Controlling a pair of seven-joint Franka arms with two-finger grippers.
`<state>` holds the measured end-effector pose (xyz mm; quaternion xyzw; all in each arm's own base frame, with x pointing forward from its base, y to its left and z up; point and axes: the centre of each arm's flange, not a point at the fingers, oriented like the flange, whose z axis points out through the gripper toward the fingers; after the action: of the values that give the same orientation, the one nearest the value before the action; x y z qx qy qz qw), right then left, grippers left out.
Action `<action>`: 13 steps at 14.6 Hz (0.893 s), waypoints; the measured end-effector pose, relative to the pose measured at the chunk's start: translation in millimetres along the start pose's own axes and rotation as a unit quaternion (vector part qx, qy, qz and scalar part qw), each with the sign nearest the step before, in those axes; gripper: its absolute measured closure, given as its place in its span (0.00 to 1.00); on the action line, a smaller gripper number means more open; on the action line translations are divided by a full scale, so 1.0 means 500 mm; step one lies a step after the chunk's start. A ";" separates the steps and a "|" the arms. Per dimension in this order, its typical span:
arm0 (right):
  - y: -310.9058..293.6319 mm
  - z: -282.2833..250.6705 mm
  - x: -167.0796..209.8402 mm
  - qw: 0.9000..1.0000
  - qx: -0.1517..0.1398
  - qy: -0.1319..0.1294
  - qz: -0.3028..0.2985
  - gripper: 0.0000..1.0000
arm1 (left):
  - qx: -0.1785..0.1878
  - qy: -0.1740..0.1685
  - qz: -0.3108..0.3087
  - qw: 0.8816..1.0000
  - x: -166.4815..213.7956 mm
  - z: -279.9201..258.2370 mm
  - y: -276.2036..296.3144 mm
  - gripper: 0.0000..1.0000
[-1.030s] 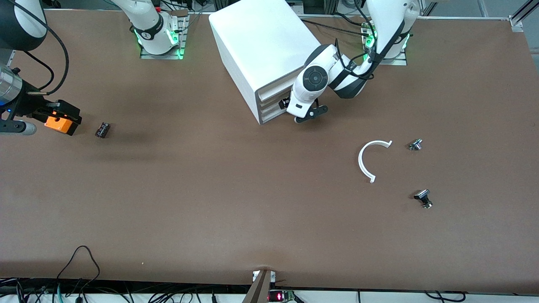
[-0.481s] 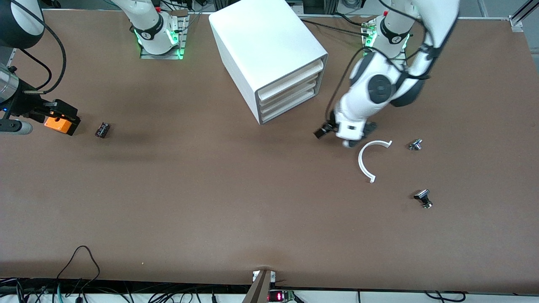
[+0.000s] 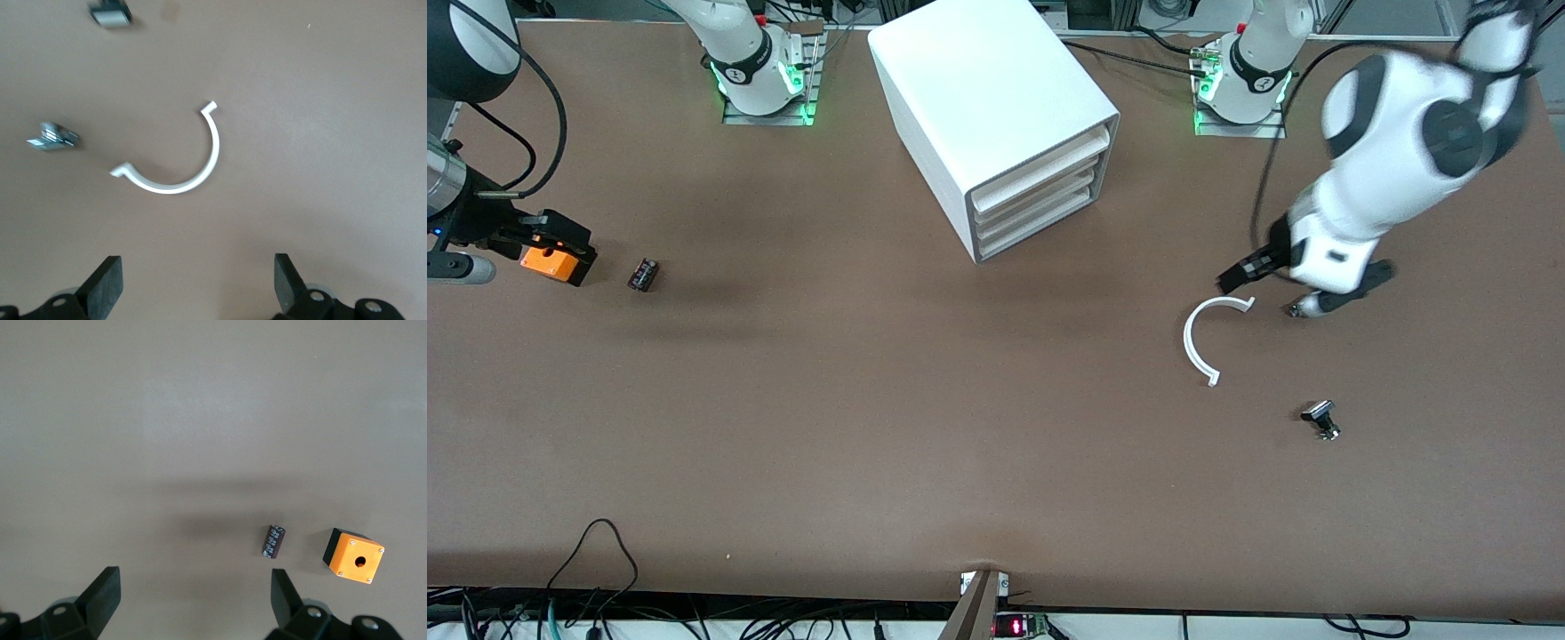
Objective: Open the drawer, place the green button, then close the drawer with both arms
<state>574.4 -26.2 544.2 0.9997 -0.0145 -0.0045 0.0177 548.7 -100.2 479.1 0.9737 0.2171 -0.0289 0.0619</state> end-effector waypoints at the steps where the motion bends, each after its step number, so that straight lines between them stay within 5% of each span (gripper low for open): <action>1: 0.000 0.000 0.000 1.000 0.000 0.000 0.000 0.00 | -0.001 0.004 0.026 1.000 0.007 -0.066 -0.031 0.00; 4: 0.000 -0.001 0.000 1.000 0.000 0.000 0.000 0.00 | 0.007 0.024 0.081 0.996 0.017 -0.220 -0.122 0.00; 6: 0.000 -0.001 0.000 1.000 0.000 0.001 0.000 0.00 | 0.055 0.026 0.097 0.993 0.009 -0.263 -0.150 0.00; 8: 0.000 -0.001 0.000 1.000 0.000 0.001 0.000 0.00 | 0.097 0.016 0.114 0.989 -0.008 -0.253 -0.135 0.00; 13: 0.000 -0.002 0.000 1.000 0.000 0.001 0.000 0.00 | 0.110 0.007 0.132 0.985 -0.011 -0.226 -0.105 0.00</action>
<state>574.5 -26.1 545.0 0.9997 -0.0141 -0.0037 0.0178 524.5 -40.3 585.9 0.9949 0.0829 -0.0374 -0.0435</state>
